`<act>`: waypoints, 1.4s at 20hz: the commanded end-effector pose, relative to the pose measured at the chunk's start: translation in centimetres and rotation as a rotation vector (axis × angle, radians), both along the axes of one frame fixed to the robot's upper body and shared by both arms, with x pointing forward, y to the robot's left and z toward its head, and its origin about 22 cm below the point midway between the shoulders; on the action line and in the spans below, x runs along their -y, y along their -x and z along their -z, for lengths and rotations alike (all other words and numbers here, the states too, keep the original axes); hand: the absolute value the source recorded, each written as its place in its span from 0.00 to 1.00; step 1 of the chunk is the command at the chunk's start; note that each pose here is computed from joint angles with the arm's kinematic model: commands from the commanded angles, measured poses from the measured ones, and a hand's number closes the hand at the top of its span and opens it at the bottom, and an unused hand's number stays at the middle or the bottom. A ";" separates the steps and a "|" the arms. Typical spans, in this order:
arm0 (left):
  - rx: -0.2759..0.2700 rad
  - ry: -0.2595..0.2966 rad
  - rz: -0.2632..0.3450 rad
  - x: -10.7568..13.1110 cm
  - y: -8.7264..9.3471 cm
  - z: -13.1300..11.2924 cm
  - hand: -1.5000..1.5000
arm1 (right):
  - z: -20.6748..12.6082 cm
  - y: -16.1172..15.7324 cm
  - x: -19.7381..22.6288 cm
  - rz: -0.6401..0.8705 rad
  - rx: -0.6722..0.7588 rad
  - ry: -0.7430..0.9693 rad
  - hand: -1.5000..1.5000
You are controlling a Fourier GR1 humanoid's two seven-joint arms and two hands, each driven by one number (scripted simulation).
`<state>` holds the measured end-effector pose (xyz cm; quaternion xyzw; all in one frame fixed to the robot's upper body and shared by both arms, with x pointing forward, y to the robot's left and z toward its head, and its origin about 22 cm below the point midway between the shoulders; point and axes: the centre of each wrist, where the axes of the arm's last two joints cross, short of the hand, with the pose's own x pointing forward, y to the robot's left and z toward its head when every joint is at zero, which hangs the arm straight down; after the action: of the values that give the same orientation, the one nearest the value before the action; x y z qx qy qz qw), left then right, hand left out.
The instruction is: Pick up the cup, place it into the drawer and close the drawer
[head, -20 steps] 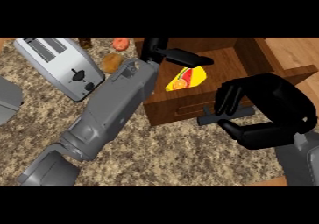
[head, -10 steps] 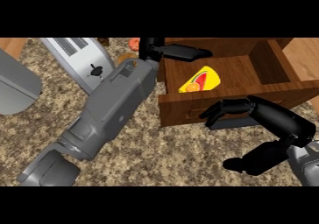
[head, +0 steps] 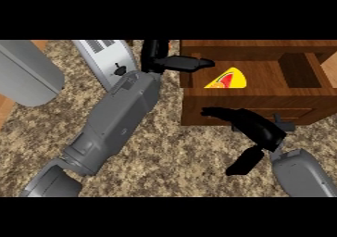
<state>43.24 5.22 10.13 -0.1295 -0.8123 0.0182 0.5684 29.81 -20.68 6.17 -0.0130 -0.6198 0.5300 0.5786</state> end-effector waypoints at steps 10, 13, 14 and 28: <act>0.016 0.034 0.021 -7.0 0.5 2.2 0.00 | 6.7 -7.4 3.2 0.126 0.027 0.075 1.00; 0.000 0.073 0.042 -7.5 1.1 3.0 0.00 | 5.0 -9.4 5.0 0.173 0.071 0.029 1.00; -0.003 0.065 0.040 -7.3 1.2 3.2 0.00 | 4.0 -10.4 4.3 0.205 0.092 0.013 1.00; -0.010 0.050 0.084 -11.1 1.6 3.0 0.00 | -3.7 -13.9 9.2 0.400 0.201 -0.133 1.00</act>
<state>41.67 15.58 6.95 -0.1735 -0.8052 0.0182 0.5668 40.68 -27.24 2.73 -0.0492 -0.6553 0.4145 0.6296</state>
